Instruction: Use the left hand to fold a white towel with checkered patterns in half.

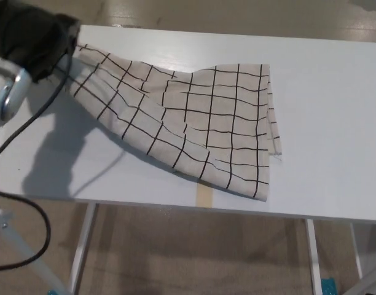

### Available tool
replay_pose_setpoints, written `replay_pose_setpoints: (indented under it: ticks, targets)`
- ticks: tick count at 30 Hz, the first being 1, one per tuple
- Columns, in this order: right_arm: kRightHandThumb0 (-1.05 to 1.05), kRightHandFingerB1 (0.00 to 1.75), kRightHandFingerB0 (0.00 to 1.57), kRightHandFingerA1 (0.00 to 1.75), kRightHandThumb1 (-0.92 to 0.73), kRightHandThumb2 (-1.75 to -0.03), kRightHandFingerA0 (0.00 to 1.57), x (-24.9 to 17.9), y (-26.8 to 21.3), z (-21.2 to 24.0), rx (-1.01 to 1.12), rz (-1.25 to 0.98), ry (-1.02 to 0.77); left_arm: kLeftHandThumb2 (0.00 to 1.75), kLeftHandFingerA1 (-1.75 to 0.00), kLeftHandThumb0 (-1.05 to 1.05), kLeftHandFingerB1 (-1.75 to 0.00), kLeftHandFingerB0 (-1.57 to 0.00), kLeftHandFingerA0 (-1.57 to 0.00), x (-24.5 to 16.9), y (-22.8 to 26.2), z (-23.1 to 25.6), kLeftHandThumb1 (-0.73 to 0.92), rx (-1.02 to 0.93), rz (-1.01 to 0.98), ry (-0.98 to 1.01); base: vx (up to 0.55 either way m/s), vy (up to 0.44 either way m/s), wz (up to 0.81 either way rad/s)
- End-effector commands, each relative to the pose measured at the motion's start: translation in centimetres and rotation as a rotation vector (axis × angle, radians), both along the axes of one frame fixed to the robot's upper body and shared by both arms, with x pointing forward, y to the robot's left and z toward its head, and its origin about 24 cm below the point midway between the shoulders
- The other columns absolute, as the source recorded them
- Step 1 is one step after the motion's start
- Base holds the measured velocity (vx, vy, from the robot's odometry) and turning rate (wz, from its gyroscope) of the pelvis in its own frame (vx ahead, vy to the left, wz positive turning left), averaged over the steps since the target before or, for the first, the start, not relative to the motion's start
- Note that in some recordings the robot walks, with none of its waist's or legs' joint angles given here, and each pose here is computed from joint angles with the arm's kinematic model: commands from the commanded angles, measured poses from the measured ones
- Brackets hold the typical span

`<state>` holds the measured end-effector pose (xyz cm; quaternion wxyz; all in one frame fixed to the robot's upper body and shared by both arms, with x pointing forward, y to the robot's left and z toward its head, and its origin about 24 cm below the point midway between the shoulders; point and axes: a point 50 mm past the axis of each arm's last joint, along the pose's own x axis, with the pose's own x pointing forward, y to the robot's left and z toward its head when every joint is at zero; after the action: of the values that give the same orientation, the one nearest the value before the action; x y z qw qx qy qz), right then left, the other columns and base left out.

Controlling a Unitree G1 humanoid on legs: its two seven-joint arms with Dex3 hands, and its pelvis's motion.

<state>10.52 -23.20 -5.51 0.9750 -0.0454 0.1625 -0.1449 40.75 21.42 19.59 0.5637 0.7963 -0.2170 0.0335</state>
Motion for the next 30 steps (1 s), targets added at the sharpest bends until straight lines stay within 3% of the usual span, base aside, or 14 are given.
replay_pose_setpoints:
  ticks: [1, 3, 4, 7, 9, 10, 11, 12, 13, 15, 27, 28, 29, 30]
  targets:
    - [-0.23, 0.57, 0.49, 0.58, -0.69, -0.6, 0.44, -0.4, 0.1, 0.2, -0.003, -0.009, -0.006, 0.55, -1.73, -0.28, -1.29, -0.84, -0.8, 0.2, -4.2, 0.9, 0.55, 0.147, -0.18, -0.07, 0.0, 0.0, 0.0]
    - [-0.23, 0.57, 0.5, 0.57, -0.69, -0.6, 0.45, -0.3, 0.1, 0.3, -0.013, -0.007, -0.007, 0.55, -1.69, -0.34, -1.42, -0.82, -0.82, 0.0, -6.8, 0.9, 0.51, 0.211, -0.303, -0.097, 0.0, 0.0, 0.0]
    - [-0.23, 0.57, 0.5, 0.57, -0.69, -0.6, 0.45, -0.3, 0.1, 0.3, -0.016, -0.003, -0.006, 0.73, -1.44, -0.36, -1.26, -0.87, -1.15, -0.1, -7.2, 0.9, 0.38, 0.226, -0.325, -0.105, 0.0, 0.0, 0.0]
    - [-0.24, 0.57, 0.52, 0.57, -0.68, -0.59, 0.46, -0.4, -0.1, 0.3, -0.013, 0.002, -0.007, 0.77, -1.41, -0.32, -1.23, -0.97, -1.2, -0.7, -9.6, 0.3, 0.38, 0.268, -0.451, -0.139, 0.0, 0.0, 0.0]
    - [-0.24, 0.57, 0.52, 0.57, -0.68, -0.59, 0.46, -0.4, -0.1, 0.3, -0.02, 0.004, -0.006, 0.82, -1.38, -0.3, -1.03, -1.02, -1.21, -1.0, -10.8, 0.0, 0.43, 0.288, -0.521, -0.149, 0.0, 0.0, 0.0]
    - [-0.25, 0.57, 0.52, 0.57, -0.68, -0.59, 0.46, -0.3, -0.1, 0.3, -0.023, 0.006, -0.007, 0.56, -1.75, -0.29, -0.89, -1.07, -0.88, -1.3, -11.7, -0.2, 0.52, 0.307, -0.567, -0.145, 0.0, 0.0, 0.0]
    - [-0.25, 0.57, 0.52, 0.57, -0.68, -0.59, 0.46, -0.2, -0.1, 0.4, -0.024, 0.007, -0.007, 0.56, -1.75, -0.29, -0.89, -1.07, -0.88, -1.4, -12.1, -0.3, 0.52, 0.315, -0.583, -0.141, 0.0, 0.0, 0.0]
    - [-0.25, 0.57, 0.52, 0.56, -0.68, -0.59, 0.46, -0.2, -0.1, 0.4, -0.026, 0.01, -0.007, 0.83, -1.36, -0.26, -0.86, -0.99, -1.22, -1.5, -12.6, -0.5, 0.41, 0.318, -0.602, -0.132, 0.0, 0.0, 0.0]
    - [-0.25, 0.56, 0.51, 0.56, -0.68, -0.6, 0.46, 0.0, -0.2, 0.4, -0.03, 0.014, -0.007, 0.55, -1.74, -0.25, -0.62, -1.07, -0.9, -1.8, -13.6, -0.9, 0.49, 0.319, -0.641, -0.107, 0.0, 0.0, 0.0]
    - [-0.26, 0.57, 0.53, 0.56, -0.69, -0.6, 0.46, 0.0, -0.2, 0.5, -0.031, 0.019, -0.006, 0.56, -1.71, -0.31, -0.55, -0.97, -0.91, -2.3, -15.0, -1.8, 0.46, 0.327, -0.686, -0.094, 0.0, 0.0, 0.0]
    - [-0.26, 0.59, 0.58, 0.55, -0.69, -0.6, 0.48, -0.3, 0.1, 0.5, -0.042, 0.016, 0.01, 0.58, -1.64, -0.35, -0.66, -1.02, -0.97, -5.4, -19.7, -7.0, 0.41, 0.304, -0.894, -0.005, 0.0, 0.0, 0.0]
    - [-0.26, 0.59, 0.58, 0.56, -0.69, -0.6, 0.49, -0.1, 0.2, 0.5, -0.044, 0.02, 0.004, 0.57, -1.57, -0.29, -0.7, -1.02, -0.94, -5.5, -19.9, -7.4, 0.48, 0.293, -0.885, 0.043, 0.0, 0.0, 0.0]
    - [-0.26, 0.6, 0.58, 0.57, -0.69, -0.6, 0.49, 0.3, 0.4, 0.5, -0.043, 0.026, -0.004, 0.56, -1.05, -0.35, -0.55, -0.89, -0.95, -5.6, -20.1, -8.3, 0.51, 0.278, -0.843, 0.177, 0.0, 0.0, 0.0]
    - [-0.26, 0.6, 0.58, 0.57, -0.69, -0.6, 0.49, 0.4, 0.5, 0.5, -0.042, 0.027, -0.005, 0.56, -1.05, -0.35, -0.55, -0.89, -0.95, -5.7, -20.2, -8.5, 0.51, 0.276, -0.833, 0.21, 0.0, 0.0, 0.0]
